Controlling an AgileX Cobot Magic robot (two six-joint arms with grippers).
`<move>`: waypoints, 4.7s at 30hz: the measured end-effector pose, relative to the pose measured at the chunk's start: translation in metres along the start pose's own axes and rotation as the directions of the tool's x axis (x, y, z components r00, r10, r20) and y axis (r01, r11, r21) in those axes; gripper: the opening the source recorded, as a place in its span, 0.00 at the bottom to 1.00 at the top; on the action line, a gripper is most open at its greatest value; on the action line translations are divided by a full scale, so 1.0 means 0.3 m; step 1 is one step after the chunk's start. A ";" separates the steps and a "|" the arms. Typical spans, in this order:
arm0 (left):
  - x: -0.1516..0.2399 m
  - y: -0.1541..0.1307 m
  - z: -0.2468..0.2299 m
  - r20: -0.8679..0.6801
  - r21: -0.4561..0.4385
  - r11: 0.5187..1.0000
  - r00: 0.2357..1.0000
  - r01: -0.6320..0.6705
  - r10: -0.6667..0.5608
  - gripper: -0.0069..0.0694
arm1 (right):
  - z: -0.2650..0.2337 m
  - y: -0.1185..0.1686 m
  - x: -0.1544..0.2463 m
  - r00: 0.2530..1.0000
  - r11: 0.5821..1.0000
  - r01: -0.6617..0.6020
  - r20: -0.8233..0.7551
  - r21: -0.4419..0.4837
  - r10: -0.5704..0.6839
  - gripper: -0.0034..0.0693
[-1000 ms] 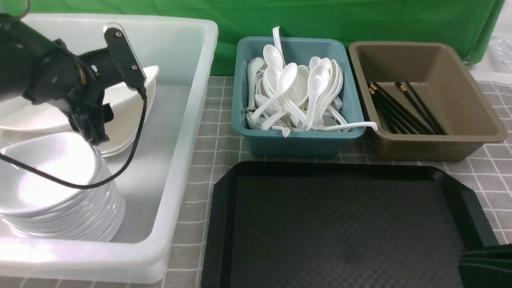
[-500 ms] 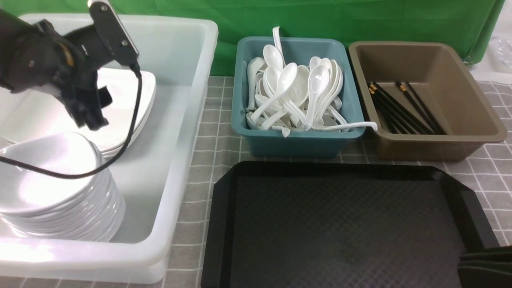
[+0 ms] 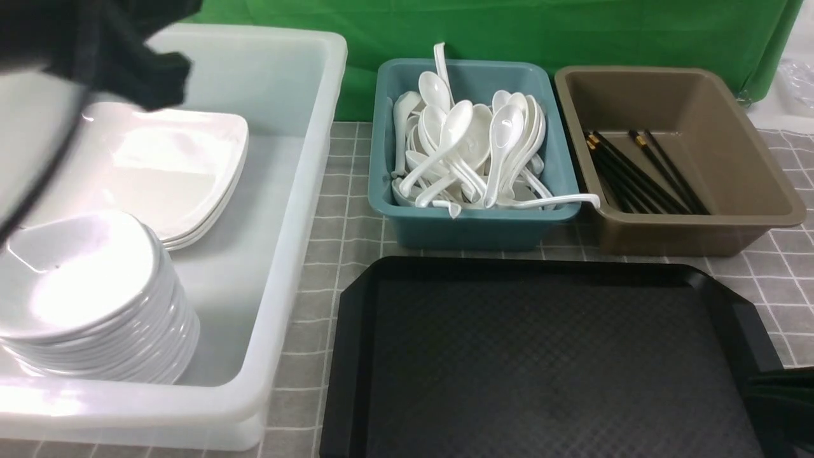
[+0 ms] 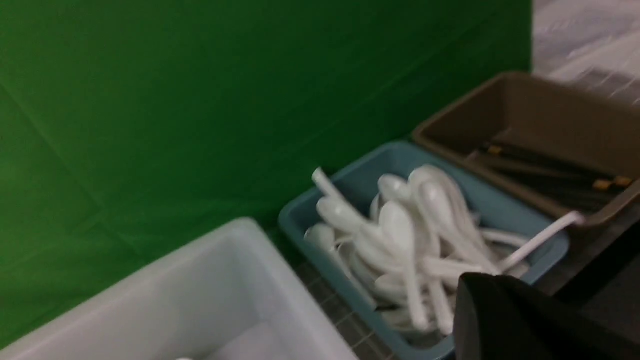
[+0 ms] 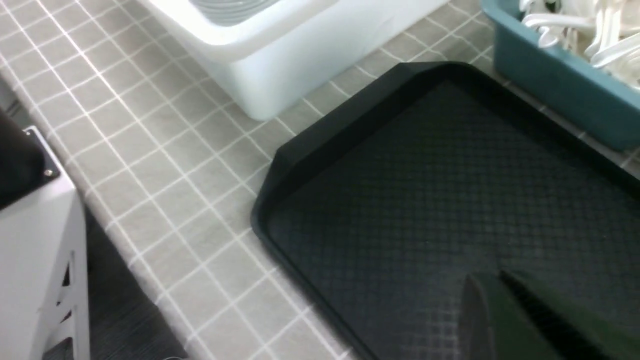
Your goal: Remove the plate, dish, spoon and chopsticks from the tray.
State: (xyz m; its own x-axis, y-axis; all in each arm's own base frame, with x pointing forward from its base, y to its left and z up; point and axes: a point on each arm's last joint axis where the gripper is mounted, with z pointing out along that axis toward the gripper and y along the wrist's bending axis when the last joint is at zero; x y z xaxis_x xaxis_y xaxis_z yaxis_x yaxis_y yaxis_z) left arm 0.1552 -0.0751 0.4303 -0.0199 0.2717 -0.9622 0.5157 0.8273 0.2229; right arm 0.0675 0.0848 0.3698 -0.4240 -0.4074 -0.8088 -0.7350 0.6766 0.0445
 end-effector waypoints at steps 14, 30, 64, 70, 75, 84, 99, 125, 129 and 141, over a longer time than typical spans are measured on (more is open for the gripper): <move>0.363 -0.115 -0.277 0.246 -0.099 0.992 0.968 0.078 -0.051 0.09 | 0.000 -0.001 -0.003 0.999 0.999 -0.036 0.008 0.004 0.036 0.09; 0.573 -0.164 -0.227 0.076 -0.063 0.996 0.995 0.064 -0.060 0.09 | -0.001 -0.012 -0.008 0.998 0.998 -0.059 0.027 0.024 0.058 0.18; 0.639 -0.178 -0.213 0.000 -0.054 0.999 1.000 0.005 -0.005 0.09 | 0.190 -0.169 0.649 0.944 0.762 -0.264 0.322 0.591 0.078 0.07; 0.639 -0.178 -0.213 0.000 -0.054 0.999 1.000 0.005 -0.005 0.09 | 0.190 -0.169 0.650 0.933 0.758 -0.302 0.344 0.578 0.110 0.07; 0.639 -0.178 -0.213 0.000 -0.054 0.999 1.000 0.005 -0.005 0.10 | 0.190 -0.169 0.650 0.933 0.758 -0.302 0.344 0.578 0.110 0.08; 0.639 -0.178 -0.213 0.000 -0.054 0.999 1.000 0.006 -0.006 0.10 | 0.190 -0.169 0.650 0.933 0.758 -0.302 0.344 0.578 0.110 0.10; 0.624 -0.144 -0.227 0.061 -0.179 0.983 0.998 0.045 -0.035 0.10 | 0.190 -0.169 0.650 0.933 0.758 -0.301 0.343 0.579 0.109 0.16; 0.838 -0.140 -0.283 0.045 -0.508 0.818 0.957 0.270 -0.287 0.10 | 0.190 -0.169 0.650 0.933 0.758 -0.301 0.344 0.579 0.108 0.25; 0.838 -0.140 -0.283 0.045 -0.508 0.818 0.957 0.270 -0.287 0.10 | 0.190 -0.169 0.650 0.933 0.758 -0.301 0.344 0.579 0.108 0.26; 0.838 -0.139 -0.283 0.043 -0.509 0.819 0.958 0.266 -0.284 0.10 | 0.190 -0.169 0.650 0.933 0.758 -0.301 0.344 0.579 0.108 0.30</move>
State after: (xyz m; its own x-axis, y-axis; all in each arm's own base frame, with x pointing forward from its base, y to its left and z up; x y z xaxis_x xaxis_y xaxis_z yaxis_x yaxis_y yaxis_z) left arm 0.0558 0.0004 0.1923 -0.1288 0.0041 -0.9917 -0.0194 0.9998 0.0066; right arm 0.0522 0.0062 0.1765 -0.2930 -0.0960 -0.9513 -0.1226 0.9905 -0.0622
